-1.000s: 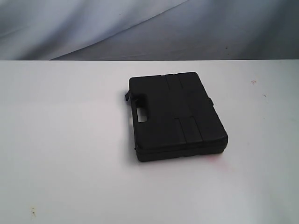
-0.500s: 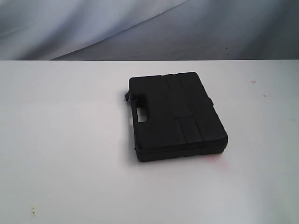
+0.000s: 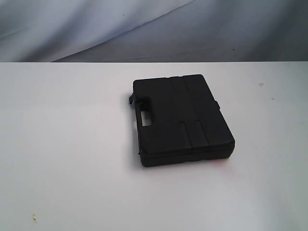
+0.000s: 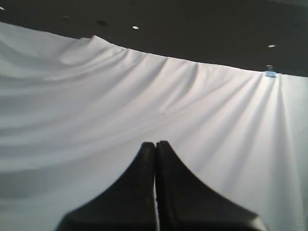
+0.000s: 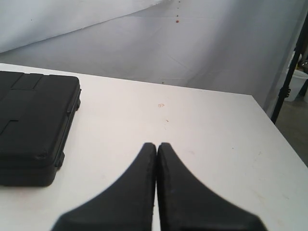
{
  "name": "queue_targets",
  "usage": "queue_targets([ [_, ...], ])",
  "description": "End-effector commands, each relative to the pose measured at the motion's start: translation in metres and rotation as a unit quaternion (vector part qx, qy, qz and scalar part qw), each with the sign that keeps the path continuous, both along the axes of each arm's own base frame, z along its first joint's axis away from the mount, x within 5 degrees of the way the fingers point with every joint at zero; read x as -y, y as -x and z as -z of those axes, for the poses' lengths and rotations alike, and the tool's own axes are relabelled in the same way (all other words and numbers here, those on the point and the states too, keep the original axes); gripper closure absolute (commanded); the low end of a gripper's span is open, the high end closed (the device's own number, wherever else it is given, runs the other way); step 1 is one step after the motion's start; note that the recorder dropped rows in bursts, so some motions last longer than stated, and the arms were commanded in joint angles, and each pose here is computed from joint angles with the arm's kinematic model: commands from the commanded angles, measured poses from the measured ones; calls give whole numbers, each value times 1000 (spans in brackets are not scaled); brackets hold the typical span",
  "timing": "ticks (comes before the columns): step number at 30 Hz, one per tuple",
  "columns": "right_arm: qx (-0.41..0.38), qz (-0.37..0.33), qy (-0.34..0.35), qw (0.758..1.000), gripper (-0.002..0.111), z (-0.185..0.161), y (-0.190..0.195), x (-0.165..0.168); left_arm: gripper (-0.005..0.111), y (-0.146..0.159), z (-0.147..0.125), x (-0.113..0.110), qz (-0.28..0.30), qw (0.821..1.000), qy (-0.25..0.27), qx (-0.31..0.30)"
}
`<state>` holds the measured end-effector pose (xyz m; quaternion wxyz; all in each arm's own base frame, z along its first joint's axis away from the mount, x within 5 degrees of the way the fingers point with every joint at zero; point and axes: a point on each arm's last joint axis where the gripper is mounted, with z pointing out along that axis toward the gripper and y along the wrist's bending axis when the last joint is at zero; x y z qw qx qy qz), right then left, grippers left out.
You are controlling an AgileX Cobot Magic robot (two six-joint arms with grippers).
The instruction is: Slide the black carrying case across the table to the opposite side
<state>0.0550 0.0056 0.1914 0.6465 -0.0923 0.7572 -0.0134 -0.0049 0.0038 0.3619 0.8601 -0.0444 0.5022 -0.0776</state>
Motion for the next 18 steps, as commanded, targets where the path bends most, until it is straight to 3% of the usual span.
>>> queue_targets([
  [1, 0, 4, 1, 1000, 108, 1, 0, 0, 107, 13, -37, -10, -76, 996, -39, -36],
  [4, 0, 4, 1, 1000, 108, 1, 0, 0, 107, -5, -54, -4, -49, 984, -73, -153],
  [9, 0, 4, 1, 1000, 108, 1, 0, 0, 107, -49, -63, 19, 74, 932, -120, -335],
  [10, 0, 4, 1, 1000, 108, 1, 0, 0, 107, -64, -70, 23, 97, 910, -118, -385],
  [13, 0, 4, 1, 1000, 108, 1, 0, 0, 107, -90, -74, 24, 105, 870, -131, -464],
  [16, 0, 4, 1, 1000, 108, 1, 0, 0, 107, -129, -60, 21, 97, 792, -126, -590],
  [18, 0, 4, 1, 1000, 108, 1, 0, 0, 107, -148, -50, 20, 84, 771, -108, -622],
])
